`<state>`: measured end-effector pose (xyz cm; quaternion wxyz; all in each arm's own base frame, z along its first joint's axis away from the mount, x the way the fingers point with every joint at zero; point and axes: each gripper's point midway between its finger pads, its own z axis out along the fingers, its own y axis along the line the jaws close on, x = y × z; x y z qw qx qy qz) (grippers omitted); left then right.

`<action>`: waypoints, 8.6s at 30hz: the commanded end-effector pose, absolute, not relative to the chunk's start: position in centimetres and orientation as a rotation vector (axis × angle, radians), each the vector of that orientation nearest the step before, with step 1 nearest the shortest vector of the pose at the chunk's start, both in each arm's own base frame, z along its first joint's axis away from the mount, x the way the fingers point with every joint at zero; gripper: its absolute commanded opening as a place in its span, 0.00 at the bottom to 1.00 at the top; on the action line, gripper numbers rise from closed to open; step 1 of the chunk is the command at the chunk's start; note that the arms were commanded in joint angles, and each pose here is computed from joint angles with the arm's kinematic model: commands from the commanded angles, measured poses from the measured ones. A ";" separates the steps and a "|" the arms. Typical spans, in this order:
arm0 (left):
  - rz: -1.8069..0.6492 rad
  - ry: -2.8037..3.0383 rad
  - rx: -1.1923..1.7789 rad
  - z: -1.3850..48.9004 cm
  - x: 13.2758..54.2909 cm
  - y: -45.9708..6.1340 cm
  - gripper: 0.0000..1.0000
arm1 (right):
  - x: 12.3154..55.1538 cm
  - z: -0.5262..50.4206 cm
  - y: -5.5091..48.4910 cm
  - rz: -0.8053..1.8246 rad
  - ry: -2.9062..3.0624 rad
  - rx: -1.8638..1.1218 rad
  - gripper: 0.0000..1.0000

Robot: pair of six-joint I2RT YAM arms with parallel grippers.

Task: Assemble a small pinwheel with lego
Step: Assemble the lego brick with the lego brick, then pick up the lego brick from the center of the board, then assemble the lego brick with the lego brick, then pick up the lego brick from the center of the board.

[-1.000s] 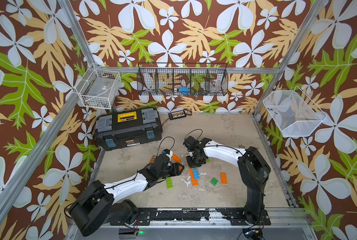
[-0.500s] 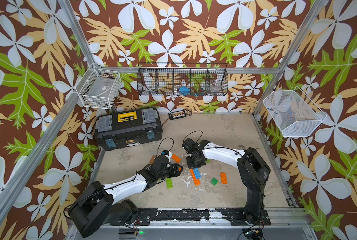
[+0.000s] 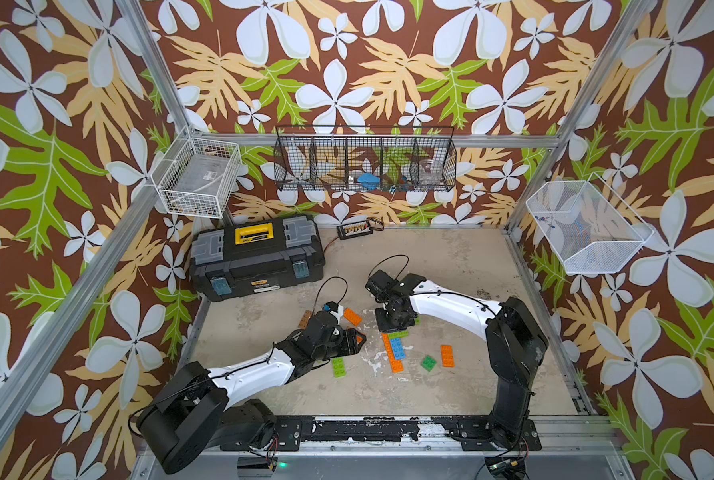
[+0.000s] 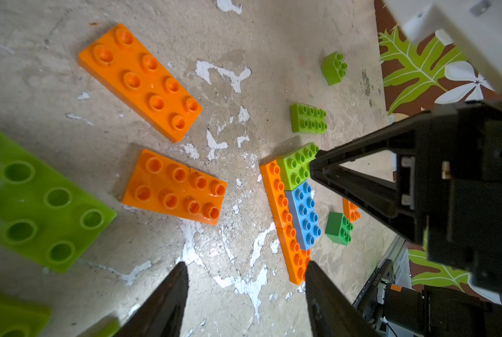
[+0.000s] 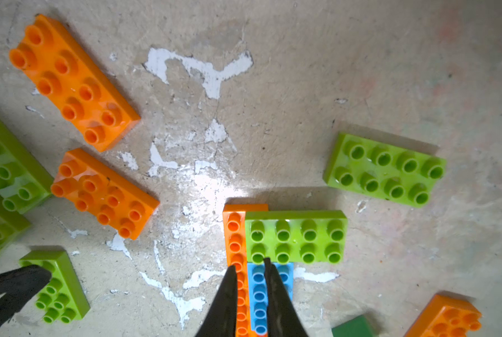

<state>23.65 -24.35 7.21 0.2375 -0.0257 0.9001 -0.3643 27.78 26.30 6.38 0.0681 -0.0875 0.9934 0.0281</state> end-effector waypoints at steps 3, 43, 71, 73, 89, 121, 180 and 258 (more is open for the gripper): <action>-1.058 2.453 -0.018 7.6 23.8 -25.5 0.62 | 27.2 6.8 25.3 0.053 2.993 -0.265 0.18; -0.977 2.398 0.574 9.4 16.4 -40.0 0.61 | 18.3 4.0 9.6 0.078 3.118 0.086 0.23; -0.966 2.416 0.558 8.8 16.4 -40.0 0.61 | 18.1 2.0 8.1 -0.034 3.174 0.070 0.17; -0.967 2.416 0.558 8.8 16.4 -40.0 0.61 | 18.2 2.0 8.1 -0.041 3.171 0.070 0.16; -0.965 2.413 0.560 8.9 16.5 -40.0 0.61 | 19.2 3.3 8.3 -0.031 3.131 0.083 0.17; -0.942 2.381 0.433 10.4 19.1 -37.6 0.61 | 21.2 5.9 7.9 -0.100 3.048 0.094 0.10; -1.062 2.334 -0.229 8.1 23.4 -20.2 0.61 | 26.6 3.6 26.5 -0.038 3.050 -0.247 0.08; -0.955 2.489 0.193 7.6 24.6 -30.8 0.60 | 33.0 2.5 16.3 0.060 3.087 -0.109 0.19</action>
